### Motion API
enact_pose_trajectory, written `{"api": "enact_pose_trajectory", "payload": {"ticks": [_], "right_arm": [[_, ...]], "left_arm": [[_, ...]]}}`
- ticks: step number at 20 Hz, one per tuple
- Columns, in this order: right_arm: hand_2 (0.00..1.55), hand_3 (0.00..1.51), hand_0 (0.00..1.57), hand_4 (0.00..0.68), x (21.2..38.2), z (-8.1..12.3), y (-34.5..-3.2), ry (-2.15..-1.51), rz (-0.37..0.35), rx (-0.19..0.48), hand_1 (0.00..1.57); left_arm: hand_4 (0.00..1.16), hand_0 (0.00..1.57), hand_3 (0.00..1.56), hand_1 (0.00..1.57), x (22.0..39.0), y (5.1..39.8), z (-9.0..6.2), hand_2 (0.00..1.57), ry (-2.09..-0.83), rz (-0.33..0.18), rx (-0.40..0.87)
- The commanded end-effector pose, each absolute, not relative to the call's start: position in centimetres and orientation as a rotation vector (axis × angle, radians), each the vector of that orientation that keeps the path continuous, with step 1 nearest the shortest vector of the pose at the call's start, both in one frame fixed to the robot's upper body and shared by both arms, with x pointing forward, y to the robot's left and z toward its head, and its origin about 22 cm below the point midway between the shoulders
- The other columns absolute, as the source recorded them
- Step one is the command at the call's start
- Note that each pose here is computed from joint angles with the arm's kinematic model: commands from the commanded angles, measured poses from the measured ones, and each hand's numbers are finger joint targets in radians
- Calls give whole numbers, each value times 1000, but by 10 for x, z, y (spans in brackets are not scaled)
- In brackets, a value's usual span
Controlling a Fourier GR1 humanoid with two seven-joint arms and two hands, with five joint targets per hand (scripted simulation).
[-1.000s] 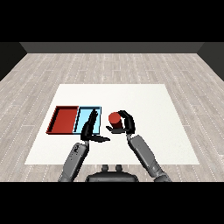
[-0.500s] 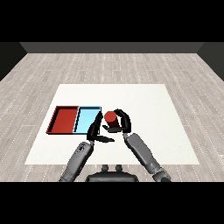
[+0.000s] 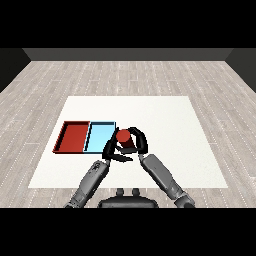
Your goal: Pick the red can and put it in the red box
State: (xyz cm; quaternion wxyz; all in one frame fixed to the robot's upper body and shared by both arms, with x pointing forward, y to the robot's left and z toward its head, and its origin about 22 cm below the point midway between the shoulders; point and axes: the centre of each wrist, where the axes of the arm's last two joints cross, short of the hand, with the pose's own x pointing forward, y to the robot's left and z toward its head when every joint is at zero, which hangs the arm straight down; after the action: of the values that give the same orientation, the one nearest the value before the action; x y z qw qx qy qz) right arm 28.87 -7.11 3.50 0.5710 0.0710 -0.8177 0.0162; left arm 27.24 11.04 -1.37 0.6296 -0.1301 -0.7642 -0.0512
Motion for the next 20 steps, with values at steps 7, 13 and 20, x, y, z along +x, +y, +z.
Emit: {"api": "enact_pose_trajectory", "payload": {"ticks": [7,13,20], "right_arm": [[1438,1373,1486,622,291,49,-51,-1908,34,239,1486],[1451,1376,1494,617,294,59,-36,-1907,64,253,1494],[1455,1372,1486,642,288,29,-37,-1897,97,233,1486]], "left_arm": [[0,0,0,0,270,83,-28,0,-1747,-118,-344],[0,0,0,0,276,85,3,0,-1773,-105,-374],[291,0,0,0,280,97,-22,0,-1783,-150,-311]]}}
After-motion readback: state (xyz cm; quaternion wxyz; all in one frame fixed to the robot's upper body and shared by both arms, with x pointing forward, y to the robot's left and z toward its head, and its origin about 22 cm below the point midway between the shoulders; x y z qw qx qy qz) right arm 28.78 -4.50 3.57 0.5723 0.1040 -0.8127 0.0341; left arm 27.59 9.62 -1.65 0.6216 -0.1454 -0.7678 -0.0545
